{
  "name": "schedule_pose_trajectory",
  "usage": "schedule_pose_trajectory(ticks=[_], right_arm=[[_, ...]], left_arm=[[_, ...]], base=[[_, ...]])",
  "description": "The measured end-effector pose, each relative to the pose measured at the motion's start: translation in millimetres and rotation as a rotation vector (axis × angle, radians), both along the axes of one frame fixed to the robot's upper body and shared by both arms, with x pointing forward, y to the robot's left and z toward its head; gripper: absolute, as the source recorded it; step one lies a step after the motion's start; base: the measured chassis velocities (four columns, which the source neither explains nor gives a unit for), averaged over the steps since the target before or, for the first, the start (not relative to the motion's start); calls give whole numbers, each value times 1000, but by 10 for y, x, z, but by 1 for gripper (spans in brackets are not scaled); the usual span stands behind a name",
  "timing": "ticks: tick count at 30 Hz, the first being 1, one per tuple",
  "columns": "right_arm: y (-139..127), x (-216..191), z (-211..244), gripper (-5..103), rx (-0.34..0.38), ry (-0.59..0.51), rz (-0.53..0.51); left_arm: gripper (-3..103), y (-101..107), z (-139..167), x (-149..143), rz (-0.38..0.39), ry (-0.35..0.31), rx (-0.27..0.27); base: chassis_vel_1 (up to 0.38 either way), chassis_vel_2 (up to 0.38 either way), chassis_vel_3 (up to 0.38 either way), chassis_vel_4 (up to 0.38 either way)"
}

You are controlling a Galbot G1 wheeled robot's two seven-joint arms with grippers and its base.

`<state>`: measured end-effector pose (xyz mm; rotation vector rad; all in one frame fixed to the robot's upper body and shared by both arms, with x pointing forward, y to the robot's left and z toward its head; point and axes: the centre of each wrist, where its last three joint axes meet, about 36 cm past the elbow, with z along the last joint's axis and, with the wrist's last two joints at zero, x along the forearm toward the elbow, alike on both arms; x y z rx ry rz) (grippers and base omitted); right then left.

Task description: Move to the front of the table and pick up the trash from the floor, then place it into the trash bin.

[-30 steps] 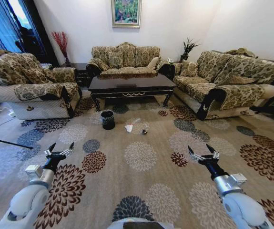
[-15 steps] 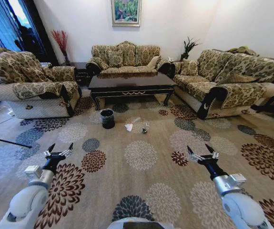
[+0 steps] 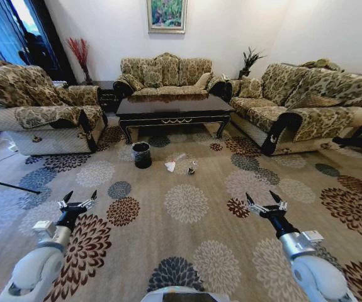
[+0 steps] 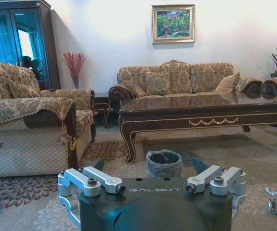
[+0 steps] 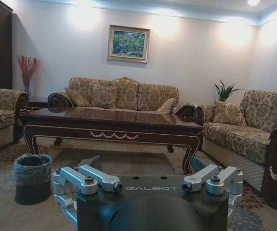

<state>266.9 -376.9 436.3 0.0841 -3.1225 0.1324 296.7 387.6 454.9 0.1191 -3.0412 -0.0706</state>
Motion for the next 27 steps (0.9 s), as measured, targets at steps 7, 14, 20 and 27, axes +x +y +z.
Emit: schedule_pose_trajectory(ticks=[7,14,20,27], right_arm=[[20,-30,4,100,3,-4,2],[40,-62,10,100,8,-9,-2],[55,-102,-11,100,12,-5,-4],[75,-113,-4,100,15,-7,-1]], left_arm=[[100,-32,23,-19,-3,-7,-5],[100,-46,9,-53,-2,0,-7],[100,-79,14,-73,-2,-1,-10],[100,-95,-5,-89,2,3,-11]], base=[[0,0,0,0],[0,0,0,0],[0,0,0,0],[0,0,0,0]])
